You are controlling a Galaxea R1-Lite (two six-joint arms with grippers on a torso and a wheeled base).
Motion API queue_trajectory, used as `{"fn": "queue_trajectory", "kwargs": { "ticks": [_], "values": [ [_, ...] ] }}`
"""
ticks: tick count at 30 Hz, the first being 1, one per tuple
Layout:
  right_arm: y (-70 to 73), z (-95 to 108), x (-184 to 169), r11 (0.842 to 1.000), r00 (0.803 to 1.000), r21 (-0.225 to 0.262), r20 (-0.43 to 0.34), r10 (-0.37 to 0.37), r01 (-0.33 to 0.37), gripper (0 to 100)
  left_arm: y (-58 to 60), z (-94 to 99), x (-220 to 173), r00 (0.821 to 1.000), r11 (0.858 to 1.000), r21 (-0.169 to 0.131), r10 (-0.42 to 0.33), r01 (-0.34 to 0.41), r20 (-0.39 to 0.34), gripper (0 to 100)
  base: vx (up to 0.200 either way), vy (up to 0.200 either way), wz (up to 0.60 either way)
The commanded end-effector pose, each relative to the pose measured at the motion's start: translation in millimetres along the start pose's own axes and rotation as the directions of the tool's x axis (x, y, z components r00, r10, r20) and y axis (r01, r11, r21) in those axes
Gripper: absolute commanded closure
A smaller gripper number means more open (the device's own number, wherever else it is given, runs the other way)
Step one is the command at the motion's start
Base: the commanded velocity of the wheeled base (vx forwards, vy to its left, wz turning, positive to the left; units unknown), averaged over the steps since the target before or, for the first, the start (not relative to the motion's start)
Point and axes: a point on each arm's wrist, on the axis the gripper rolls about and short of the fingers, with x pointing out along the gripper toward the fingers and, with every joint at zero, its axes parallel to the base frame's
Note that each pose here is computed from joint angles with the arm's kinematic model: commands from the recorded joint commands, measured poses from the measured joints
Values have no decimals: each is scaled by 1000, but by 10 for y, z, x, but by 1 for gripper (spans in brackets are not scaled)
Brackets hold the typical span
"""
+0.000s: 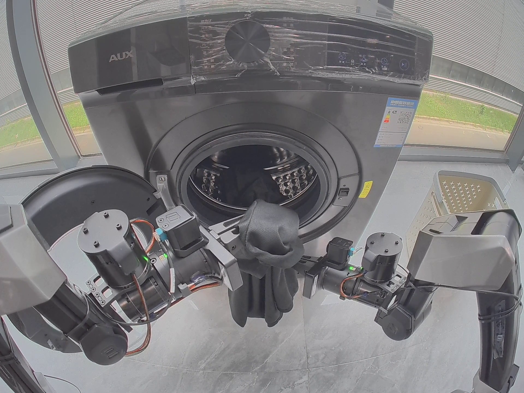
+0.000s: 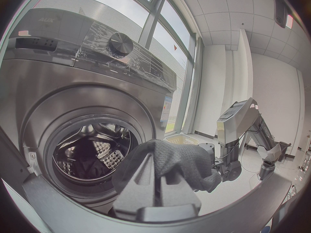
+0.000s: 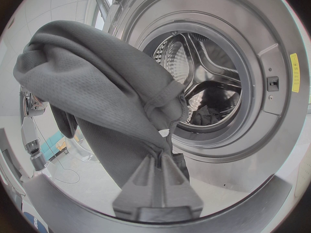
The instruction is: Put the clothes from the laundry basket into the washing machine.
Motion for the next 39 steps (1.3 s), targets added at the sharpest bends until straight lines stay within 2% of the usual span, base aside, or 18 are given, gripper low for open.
{"fn": "queue_trajectory", "kwargs": {
  "ticks": [1, 8, 15, 16, 18, 20, 21, 22, 27, 32, 37, 39],
  "values": [
    [76, 42, 5, 1000, 1000, -14, 17, 22, -22, 100, 10, -50, 5, 1000, 1000, -4, 3, -3, -17, 100, 0, 0, 0],
    [196, 102, -223, 1000, 999, -7, -20, 26, -26, 100, 69, -55, -7, 1000, 1000, -5, 23, -23, -19, 100, 0, 0, 0],
    [159, 46, -263, 1000, 999, -3, -43, 2, -2, 100, 83, -13, 13, 1000, 1000, -1, 26, -26, 0, 100, 0, 0, 0],
    [152, 21, -270, 1000, 999, 0, -52, -1, 1, 0, 88, -10, 14, 1000, 1000, -1, 27, -27, 2, 100, 0, 0, 0],
    [137, 8, -282, 1000, 998, 3, -59, -5, 5, 0, 86, -9, 8, 1000, 1000, 1, 26, -26, 2, 100, 0, 0, 0],
    [20, -44, -279, 999, 997, 2, -66, -35, 35, 0, 79, 11, -1, 1000, 1000, 2, 24, -24, 6, 100, 0, 0, 0],
    [20, -44, -279, 999, 997, 2, -66, -35, 35, 0, 79, 11, -1, 1000, 1000, 2, 24, -24, 6, 100, 0, 0, 0],
    [-45, -62, -267, 999, 997, -11, -65, -48, 48, 0, 64, 25, -2, 1000, 1000, 2, 19, -20, 11, 100, 0, 0, 0],
    [-141, -23, -188, 998, 998, -31, -30, -52, 51, 0, 40, 32, -2, 1000, 1000, 3, 12, -12, 13, 100, 0, 0, 0],
    [-122, 61, -80, 997, 998, -46, 6, 56, -56, 0, 38, 16, -11, 1000, 1000, 1, 9, -9, 5, 100, 0, 0, 0],
    [-162, 52, 65, 990, 992, -63, 29, 125, -123, 0, 33, 16, -10, 1000, 1000, 1, 7, -7, 5, 100, 0, 0, 0],
    [-180, 39, 108, 990, 991, -67, 36, 130, -128, 0, 35, -3, -4, 1000, 1000, 0, 7, -7, -1, 100, 0, 0, 0]
  ]
}}
